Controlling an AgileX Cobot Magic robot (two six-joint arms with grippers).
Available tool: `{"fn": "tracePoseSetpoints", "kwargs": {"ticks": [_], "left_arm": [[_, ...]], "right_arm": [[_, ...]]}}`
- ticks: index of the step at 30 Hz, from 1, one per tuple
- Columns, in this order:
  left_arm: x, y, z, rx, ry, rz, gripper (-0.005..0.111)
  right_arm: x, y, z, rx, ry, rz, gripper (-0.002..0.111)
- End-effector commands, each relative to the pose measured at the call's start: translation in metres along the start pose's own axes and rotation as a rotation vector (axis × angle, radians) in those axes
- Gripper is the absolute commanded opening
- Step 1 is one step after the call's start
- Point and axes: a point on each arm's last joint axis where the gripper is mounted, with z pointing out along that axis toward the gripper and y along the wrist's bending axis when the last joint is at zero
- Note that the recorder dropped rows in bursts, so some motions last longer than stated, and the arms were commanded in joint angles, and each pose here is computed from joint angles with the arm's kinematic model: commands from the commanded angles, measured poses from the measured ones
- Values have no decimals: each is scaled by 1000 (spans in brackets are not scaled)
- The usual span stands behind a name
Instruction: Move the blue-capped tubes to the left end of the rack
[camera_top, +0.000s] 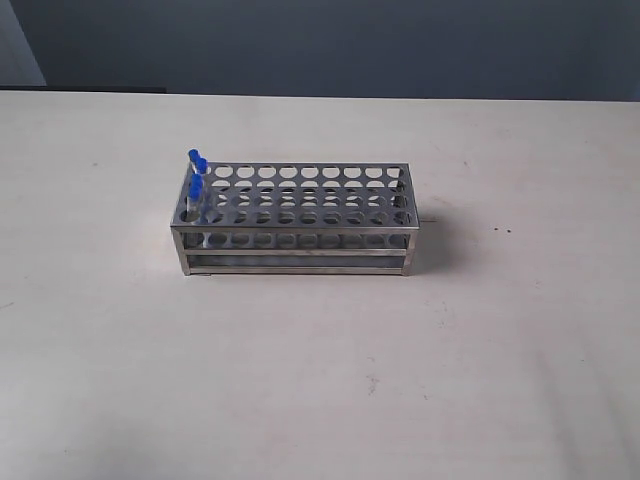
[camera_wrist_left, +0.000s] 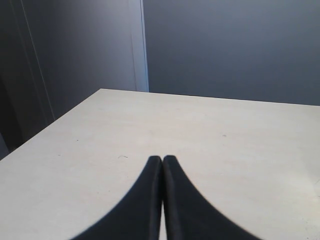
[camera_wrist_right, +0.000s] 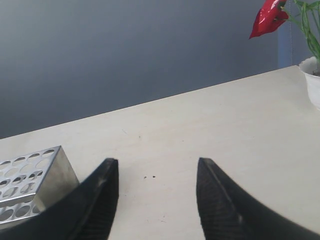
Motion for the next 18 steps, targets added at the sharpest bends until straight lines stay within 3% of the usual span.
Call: {"fn": "tracePoseSetpoints", "kwargs": {"ticks": [1, 18], "left_arm": [[0, -1, 1, 8, -4, -6, 0], [0, -1, 1, 8, -4, -6, 0]], "right_arm": [[0, 0, 0, 1, -13, 0, 47], [-1, 0, 0, -1, -20, -1, 47]]}}
